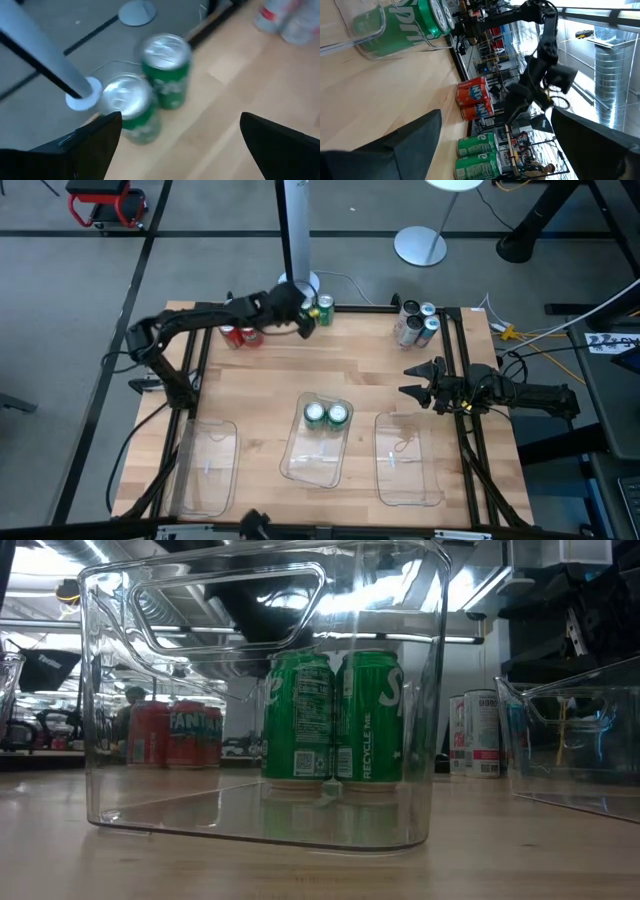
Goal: Sort soda cans
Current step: Put the green soda can into the middle transparent bin
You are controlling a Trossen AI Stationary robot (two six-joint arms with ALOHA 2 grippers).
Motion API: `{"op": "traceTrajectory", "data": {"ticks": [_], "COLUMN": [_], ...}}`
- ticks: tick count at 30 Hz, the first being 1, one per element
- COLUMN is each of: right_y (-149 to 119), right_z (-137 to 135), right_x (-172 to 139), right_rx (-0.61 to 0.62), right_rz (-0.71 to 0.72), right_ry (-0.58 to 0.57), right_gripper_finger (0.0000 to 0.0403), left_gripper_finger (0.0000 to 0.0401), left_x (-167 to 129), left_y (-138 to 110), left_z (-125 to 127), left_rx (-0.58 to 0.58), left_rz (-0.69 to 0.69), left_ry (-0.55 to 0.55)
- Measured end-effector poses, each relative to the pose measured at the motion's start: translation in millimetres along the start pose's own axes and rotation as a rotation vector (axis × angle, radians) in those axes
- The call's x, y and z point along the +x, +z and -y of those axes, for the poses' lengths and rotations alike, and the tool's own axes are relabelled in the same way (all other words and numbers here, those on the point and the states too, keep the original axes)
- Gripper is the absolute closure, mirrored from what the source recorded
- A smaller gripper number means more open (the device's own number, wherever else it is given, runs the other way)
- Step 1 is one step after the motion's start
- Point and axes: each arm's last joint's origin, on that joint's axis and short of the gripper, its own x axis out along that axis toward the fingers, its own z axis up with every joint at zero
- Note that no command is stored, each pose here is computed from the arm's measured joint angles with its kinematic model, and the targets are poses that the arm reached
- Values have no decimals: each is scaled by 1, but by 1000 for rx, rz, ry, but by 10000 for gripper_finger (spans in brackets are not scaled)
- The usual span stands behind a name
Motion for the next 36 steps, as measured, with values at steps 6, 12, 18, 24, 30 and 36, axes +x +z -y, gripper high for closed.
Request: {"op": "traceTrajectory", "data": {"ticks": [6, 12, 18, 24, 30, 36], "right_y": [0, 0, 0, 0, 0, 0], "right_z": [0, 0, 0, 0, 0, 0], "right_x": [0, 0, 0, 0, 0, 0], "right_rx": [0, -3, -3, -3, -4, -3], "right_rz": [0, 0, 0, 0, -2, -2], "right_ry": [0, 0, 0, 2, 5, 5], "right_gripper_finger": [27, 27, 27, 27, 27, 27], "left_gripper_finger": [9, 9, 9, 9, 9, 9], "left_x": [9, 19, 36, 49, 59, 68], "left_y": [2, 1, -2, -6, -11, -14], "left_z": [-27, -35, -34, -34, -36, -37], "left_rx": [-135, -185, -209, -207, -196, -198], "left_rz": [31, 95, 99, 105, 83, 79], "left_ry": [49, 44, 41, 64, 78, 82]}}
